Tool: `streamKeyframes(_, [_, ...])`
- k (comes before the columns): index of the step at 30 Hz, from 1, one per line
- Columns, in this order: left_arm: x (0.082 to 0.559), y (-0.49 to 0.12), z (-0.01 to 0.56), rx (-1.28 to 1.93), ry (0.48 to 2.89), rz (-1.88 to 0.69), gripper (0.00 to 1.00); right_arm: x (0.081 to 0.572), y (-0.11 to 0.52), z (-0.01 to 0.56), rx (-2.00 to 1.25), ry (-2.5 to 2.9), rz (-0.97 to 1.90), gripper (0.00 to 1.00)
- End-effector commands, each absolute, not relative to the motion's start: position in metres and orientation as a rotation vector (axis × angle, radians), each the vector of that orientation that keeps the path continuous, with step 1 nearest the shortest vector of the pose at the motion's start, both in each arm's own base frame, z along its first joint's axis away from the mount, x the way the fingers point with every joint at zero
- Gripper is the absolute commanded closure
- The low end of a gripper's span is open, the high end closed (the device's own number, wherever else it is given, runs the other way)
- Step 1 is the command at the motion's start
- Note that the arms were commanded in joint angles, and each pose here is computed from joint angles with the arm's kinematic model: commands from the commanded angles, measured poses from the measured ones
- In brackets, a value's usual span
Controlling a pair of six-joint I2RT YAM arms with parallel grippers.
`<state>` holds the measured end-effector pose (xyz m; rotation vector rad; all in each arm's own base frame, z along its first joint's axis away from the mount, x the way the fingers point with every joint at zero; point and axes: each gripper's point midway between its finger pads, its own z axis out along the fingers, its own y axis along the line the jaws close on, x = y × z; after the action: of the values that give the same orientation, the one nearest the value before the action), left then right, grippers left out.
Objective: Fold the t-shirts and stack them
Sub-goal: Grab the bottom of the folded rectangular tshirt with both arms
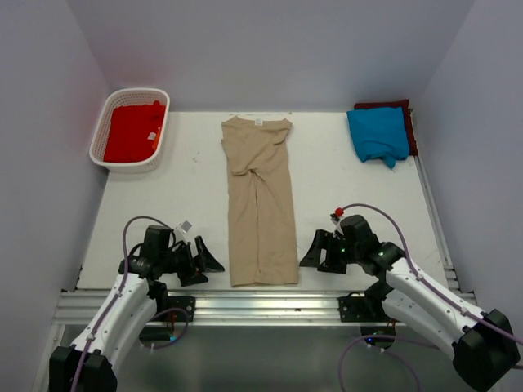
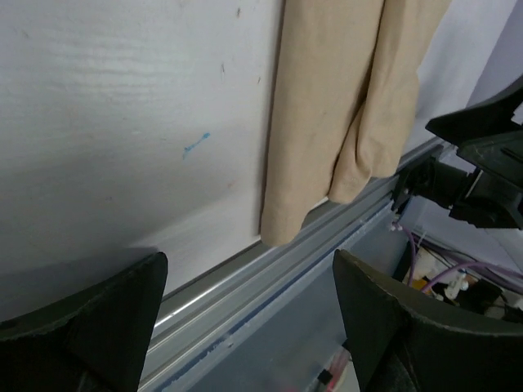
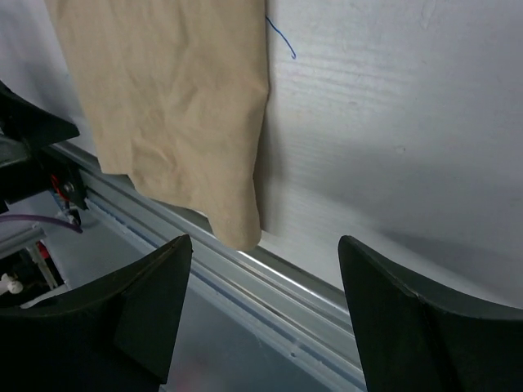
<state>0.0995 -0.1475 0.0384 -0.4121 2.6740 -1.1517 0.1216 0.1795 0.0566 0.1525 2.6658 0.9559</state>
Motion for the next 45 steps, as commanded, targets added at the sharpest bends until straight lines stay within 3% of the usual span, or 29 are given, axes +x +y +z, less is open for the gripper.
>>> streamKeyframes(1, [0.083,-0.152,0.03,-0.346,2.731,-1.222,0.14,0.106,0.186,0.05,0.204,2.744,1.015,0.24])
streamKeyframes(7, [0.077,-0.157,0.012,-0.334,2.743,-1.288,0.19,0.101,0.197,0.031,0.237,2.798,1.03,0.38])
streamKeyframes(22, [0.083,-0.186,0.004,-0.233,2.782,-1.325,0.26,0.105,0.223,0.019,0.195,2.815,1.029,0.44])
streamKeyframes(30, [0.095,-0.189,-0.008,-0.224,2.767,-1.244,0.4,0.11,0.227,0.018,0.188,2.797,1.025,0.62])
streamKeyframes(42, [0.109,-0.194,-0.025,-0.24,2.783,-1.136,0.5,0.106,0.228,0.012,0.184,2.802,1.034,0.66])
streamKeyframes(45, [0.104,-0.199,-0.027,-0.217,2.802,-1.159,0.58,0.105,0.227,0.011,0.191,2.805,1.034,0.7])
